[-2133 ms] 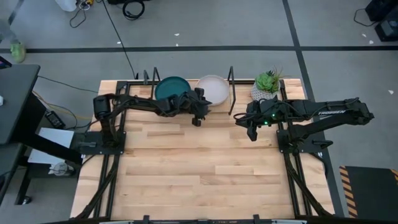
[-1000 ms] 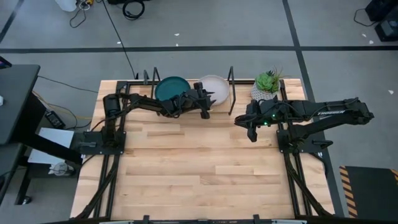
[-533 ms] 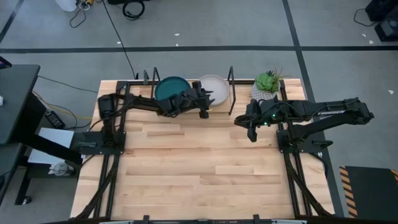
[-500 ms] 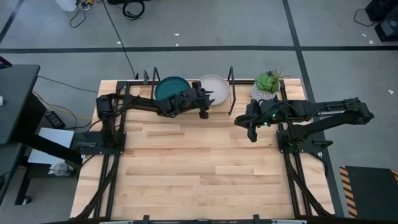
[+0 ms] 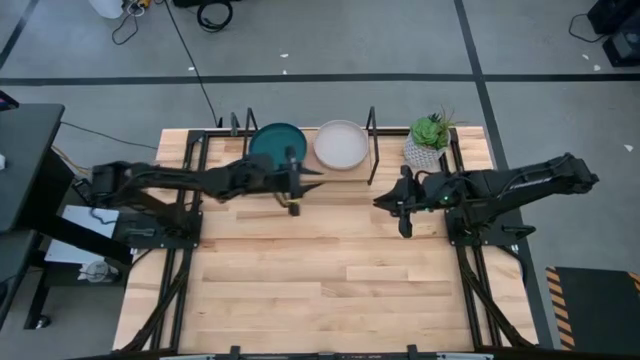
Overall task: Place and stack plates onto a shelf
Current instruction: Return to Home Position
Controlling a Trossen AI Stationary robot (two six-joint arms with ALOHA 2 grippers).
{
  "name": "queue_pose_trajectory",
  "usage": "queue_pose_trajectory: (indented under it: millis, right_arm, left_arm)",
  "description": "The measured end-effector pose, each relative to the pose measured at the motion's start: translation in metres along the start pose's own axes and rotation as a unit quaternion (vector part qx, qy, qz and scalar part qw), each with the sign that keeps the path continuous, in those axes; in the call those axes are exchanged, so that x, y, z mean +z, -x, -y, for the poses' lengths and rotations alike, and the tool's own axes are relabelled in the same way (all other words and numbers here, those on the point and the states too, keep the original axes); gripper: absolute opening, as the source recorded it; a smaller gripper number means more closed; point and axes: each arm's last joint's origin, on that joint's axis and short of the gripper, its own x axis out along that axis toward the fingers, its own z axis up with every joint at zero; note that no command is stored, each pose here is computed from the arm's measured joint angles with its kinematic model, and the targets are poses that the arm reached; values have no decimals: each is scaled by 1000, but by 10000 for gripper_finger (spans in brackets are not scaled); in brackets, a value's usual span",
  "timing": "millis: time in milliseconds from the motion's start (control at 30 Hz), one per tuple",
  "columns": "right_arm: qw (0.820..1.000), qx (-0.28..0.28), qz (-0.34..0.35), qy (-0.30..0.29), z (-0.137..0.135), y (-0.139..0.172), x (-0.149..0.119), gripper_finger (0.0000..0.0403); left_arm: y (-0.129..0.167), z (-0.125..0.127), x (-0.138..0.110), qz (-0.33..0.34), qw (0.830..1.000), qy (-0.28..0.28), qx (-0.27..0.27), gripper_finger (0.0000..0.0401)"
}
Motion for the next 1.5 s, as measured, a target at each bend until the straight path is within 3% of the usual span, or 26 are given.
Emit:
queue_pose_trajectory:
  millis: [267,433,567,800,1100,1500]
  right_arm:
    - [1000,2,29,6,11,-6,-17,51]
    - [998,-11,64,10,24,8,-24,47]
    - [995,13,100,13,31,16,-36,40]
    - [992,14,123,-5,42,19,-67,27]
    - [989,19,141,-34,49,24,-100,16]
    - [981,7,185,-58,54,29,-125,16]
  left_arm:
    - [65,12,-19,24,998,52,-3,116]
    - [98,14,-32,50,996,80,11,116]
    - [116,19,-45,68,993,98,16,116]
    - [140,25,-65,123,983,131,36,116]
    - [161,30,-87,138,975,147,91,116]
    - [174,43,-119,144,971,151,113,116]
